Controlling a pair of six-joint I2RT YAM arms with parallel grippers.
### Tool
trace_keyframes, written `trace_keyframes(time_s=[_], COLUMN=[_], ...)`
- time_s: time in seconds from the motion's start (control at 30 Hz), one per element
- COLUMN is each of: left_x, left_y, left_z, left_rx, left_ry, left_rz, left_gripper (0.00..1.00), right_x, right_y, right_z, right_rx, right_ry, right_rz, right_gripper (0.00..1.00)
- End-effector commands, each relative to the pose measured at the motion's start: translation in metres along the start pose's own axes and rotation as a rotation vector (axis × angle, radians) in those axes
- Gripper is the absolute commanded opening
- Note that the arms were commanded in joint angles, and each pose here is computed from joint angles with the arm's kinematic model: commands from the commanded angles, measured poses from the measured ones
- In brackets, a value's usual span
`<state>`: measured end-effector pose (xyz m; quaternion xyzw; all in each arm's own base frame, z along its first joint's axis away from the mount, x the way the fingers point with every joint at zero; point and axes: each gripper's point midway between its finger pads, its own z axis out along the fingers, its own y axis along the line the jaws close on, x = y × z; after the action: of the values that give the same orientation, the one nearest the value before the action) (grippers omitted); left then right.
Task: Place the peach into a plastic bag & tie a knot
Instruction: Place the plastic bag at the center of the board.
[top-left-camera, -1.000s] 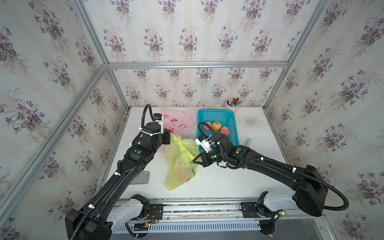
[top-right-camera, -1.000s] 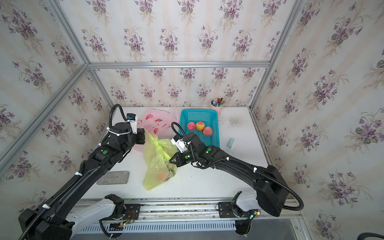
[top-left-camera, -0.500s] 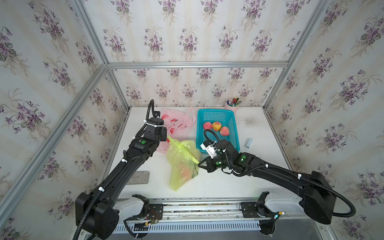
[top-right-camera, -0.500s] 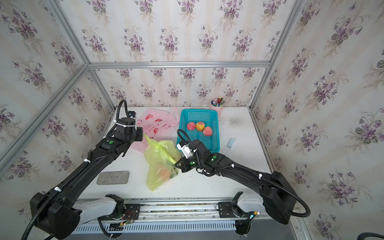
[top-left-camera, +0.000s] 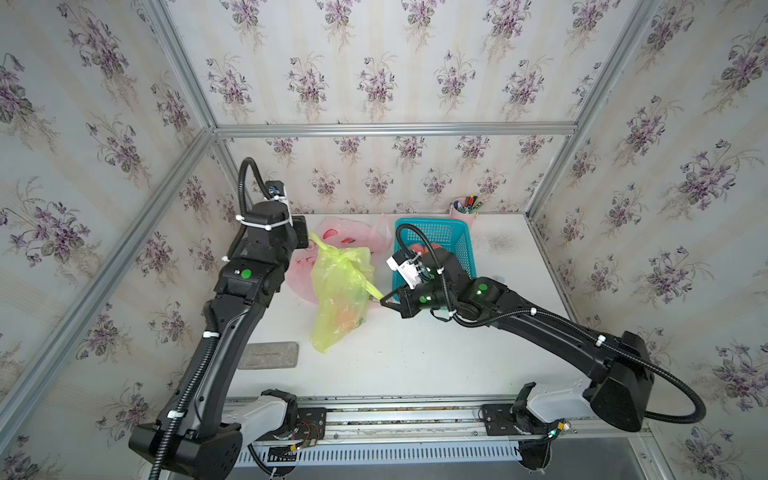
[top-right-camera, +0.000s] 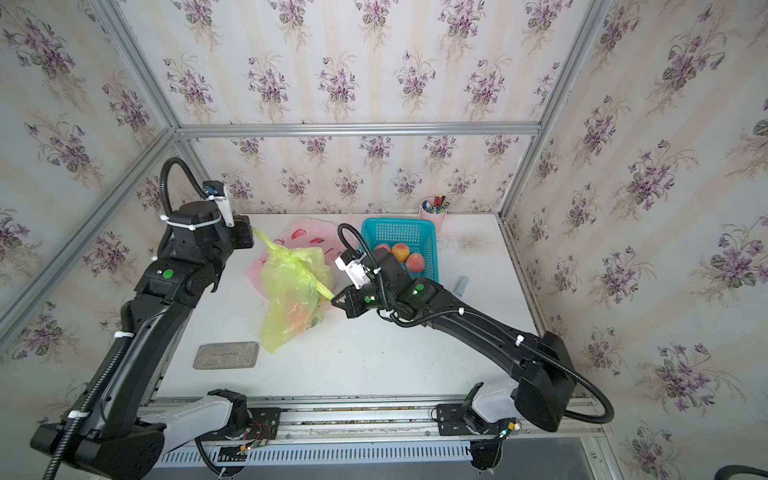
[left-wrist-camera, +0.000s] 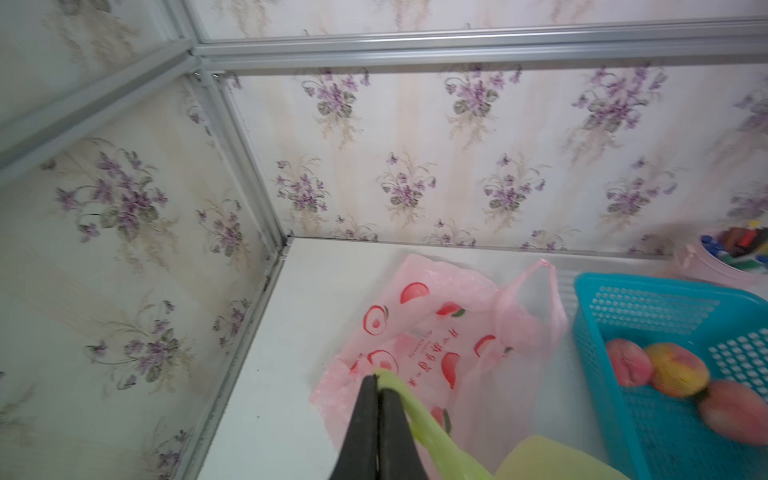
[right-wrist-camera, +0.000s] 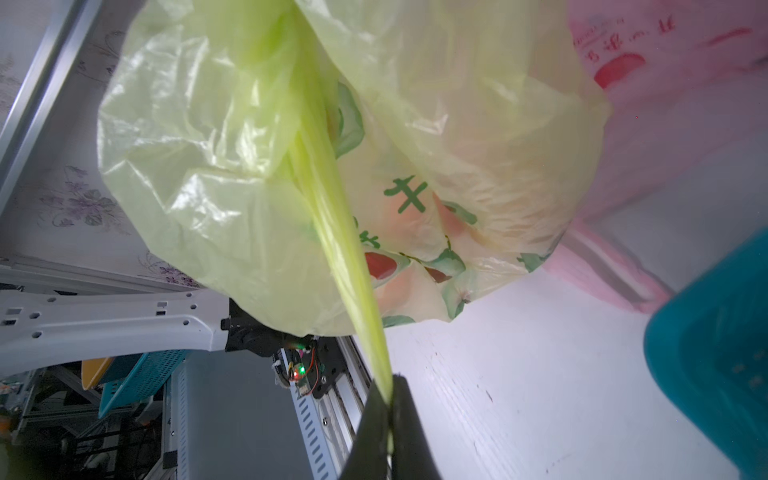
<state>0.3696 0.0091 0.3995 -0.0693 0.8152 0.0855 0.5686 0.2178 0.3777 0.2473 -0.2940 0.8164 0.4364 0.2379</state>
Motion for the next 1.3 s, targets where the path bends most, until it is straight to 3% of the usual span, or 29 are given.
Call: trace_keyframes(time_s=[0.0, 0.17, 0.3, 0.33, 0.37, 0.43, 0.47, 0.57, 0.67, 0.8, 0.9, 1.03, 1.27], left_x=[-0.032, -0.051, -0.043, -0.034, -0.025, -0.001, 0.007, 0.022, 0.02, 0.018, 0.043, 0.11, 0.197], left_y=[0.051, 0.1, 0.107, 0.107, 0.108, 0.111, 0.112, 0.107, 0.085, -0.006, -0.083, -0.153, -0.203], left_z=[0.008, 0.026, 0.04, 0.045, 0.048, 0.051, 0.051, 0.047, 0.038, 0.038, 0.042, 0.066, 0.12], left_rx=[-0.144, -0.259, -0.28, -0.284, -0.292, -0.312, -0.317, -0.288, -0.171, 0.188, 0.377, 0.455, 0.408], left_ry=[-0.068, -0.085, -0.062, -0.04, -0.021, 0.018, 0.029, 0.043, 0.03, 0.076, 0.217, 0.432, 0.621], left_rz=[-0.086, -0.154, -0.147, -0.148, -0.157, -0.193, -0.21, -0.247, -0.282, -0.217, -0.079, 0.075, 0.259], left_gripper=[0.0, 0.0, 0.0, 0.12, 0.31, 0.81, 0.93, 0.94, 0.83, 0.83, 0.84, 0.84, 0.86], right_x=[0.011, -0.035, -0.083, -0.094, -0.103, -0.117, -0.121, -0.128, -0.136, -0.141, -0.133, -0.117, -0.095], right_y=[-0.009, -0.003, 0.019, 0.022, 0.026, 0.021, 0.019, -0.003, -0.041, -0.11, -0.162, -0.222, -0.273], right_z=[0.021, 0.071, 0.114, 0.123, 0.129, 0.144, 0.147, 0.149, 0.127, 0.078, 0.045, -0.003, -0.046], right_rx=[0.009, -0.071, -0.209, -0.234, -0.258, -0.264, -0.26, -0.209, -0.101, 0.101, 0.226, 0.388, 0.57], right_ry=[0.121, 0.114, 0.093, 0.081, 0.072, 0.049, 0.049, 0.052, 0.022, -0.069, -0.078, -0.103, -0.111], right_rz=[0.01, -0.032, -0.05, -0.048, -0.053, -0.062, -0.068, -0.053, 0.004, 0.088, 0.154, 0.214, 0.243], right_gripper=[0.0, 0.0, 0.0, 0.08, 0.32, 0.72, 0.77, 0.8, 0.67, 0.63, 0.63, 0.67, 0.71])
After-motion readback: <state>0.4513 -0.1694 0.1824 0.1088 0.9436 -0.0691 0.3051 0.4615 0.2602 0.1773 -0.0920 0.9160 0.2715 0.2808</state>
